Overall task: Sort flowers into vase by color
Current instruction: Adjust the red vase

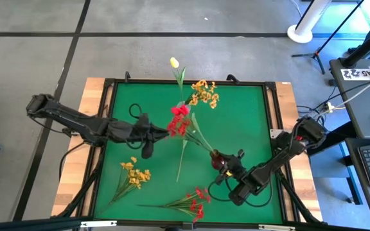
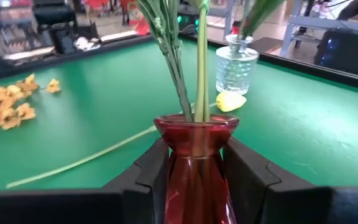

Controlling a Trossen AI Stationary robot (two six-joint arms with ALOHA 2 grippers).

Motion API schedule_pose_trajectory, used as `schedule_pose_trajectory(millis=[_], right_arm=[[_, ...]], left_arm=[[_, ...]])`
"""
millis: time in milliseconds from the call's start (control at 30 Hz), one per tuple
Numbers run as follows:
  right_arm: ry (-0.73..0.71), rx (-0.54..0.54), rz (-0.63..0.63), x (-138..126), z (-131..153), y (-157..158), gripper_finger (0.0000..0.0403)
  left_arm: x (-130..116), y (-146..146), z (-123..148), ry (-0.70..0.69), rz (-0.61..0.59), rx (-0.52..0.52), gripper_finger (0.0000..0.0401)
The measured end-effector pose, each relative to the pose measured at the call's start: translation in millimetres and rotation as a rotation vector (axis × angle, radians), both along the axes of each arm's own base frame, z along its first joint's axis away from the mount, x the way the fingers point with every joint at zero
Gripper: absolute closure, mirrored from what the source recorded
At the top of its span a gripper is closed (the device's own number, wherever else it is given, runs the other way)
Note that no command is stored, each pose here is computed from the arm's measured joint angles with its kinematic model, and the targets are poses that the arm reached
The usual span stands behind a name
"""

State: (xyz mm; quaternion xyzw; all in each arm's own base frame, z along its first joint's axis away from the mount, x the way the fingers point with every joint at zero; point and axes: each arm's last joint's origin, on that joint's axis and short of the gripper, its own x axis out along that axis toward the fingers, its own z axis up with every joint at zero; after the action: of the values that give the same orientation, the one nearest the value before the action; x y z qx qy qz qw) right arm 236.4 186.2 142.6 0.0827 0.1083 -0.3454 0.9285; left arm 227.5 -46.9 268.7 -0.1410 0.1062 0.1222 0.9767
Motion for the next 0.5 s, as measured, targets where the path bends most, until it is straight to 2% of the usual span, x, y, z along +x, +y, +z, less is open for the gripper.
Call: schedule_pose_trajectory(millis=[200, 500], right_arm=[[-0.085, -0.011, -0.038, -4, -20, -5, 0.0281], [-0.181, -0.119, -0.095, -1, -41, -3, 0.0281]], left_arm=[[-18, 4, 21, -0.097, -0.006, -0.007, 0.0346], [-30, -1, 35, -0.181, -0.051, -0.008, 0.0346]])
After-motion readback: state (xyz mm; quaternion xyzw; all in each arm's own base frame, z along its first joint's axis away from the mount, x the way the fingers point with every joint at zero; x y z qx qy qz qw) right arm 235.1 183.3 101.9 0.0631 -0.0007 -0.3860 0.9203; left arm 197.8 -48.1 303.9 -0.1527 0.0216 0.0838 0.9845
